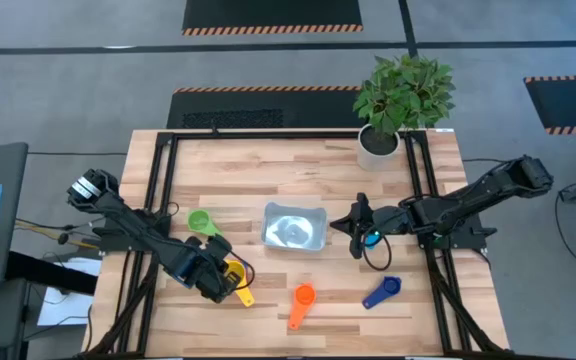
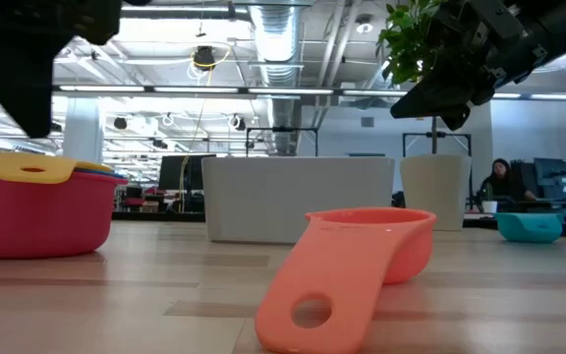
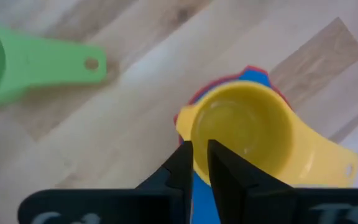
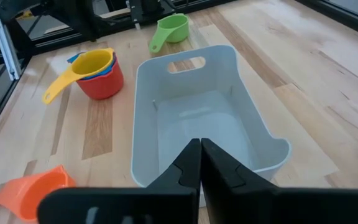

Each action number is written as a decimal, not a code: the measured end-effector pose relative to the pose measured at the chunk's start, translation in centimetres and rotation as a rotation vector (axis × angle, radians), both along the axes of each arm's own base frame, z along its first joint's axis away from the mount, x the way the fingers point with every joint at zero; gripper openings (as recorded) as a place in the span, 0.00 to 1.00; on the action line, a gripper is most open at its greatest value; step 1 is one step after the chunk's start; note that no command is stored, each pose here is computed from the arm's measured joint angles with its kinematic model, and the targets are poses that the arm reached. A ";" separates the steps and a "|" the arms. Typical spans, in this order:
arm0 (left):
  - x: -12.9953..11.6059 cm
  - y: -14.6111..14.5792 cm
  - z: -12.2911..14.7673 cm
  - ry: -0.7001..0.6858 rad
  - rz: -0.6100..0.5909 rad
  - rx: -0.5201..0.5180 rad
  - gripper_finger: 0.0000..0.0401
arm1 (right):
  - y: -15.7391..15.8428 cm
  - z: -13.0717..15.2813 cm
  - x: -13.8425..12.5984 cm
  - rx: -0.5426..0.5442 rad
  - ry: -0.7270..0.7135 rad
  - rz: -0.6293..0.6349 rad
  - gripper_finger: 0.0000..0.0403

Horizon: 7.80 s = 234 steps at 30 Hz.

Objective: Nest measuring cups in basket
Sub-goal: Stack the yellow measuring cup on top of the blue measuring cup, then stack the green measuring cup on top of the yellow measuring cup

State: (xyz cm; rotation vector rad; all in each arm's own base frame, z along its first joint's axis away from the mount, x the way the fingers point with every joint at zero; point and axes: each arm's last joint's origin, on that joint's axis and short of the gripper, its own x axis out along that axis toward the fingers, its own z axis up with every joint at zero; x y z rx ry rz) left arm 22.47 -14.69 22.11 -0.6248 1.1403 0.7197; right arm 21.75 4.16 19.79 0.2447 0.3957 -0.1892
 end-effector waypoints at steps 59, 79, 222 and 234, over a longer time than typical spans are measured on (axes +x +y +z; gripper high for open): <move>-3.6 -1.3 -7.0 0.086 -0.857 0.129 0.00 | 7.3 0.2 22.3 -0.229 0.333 0.419 0.03; -1.3 -2.8 -6.1 -0.195 -0.939 0.111 0.00 | 8.0 -2.3 22.0 -0.148 0.444 0.442 0.02; 5.4 -3.1 -7.9 -0.455 -0.732 -0.112 0.00 | 10.2 -2.3 21.7 -0.013 0.441 0.726 0.03; 4.2 -2.8 -6.6 -0.406 -0.752 -0.140 0.00 | 9.9 -2.2 21.1 -0.046 0.508 0.674 0.03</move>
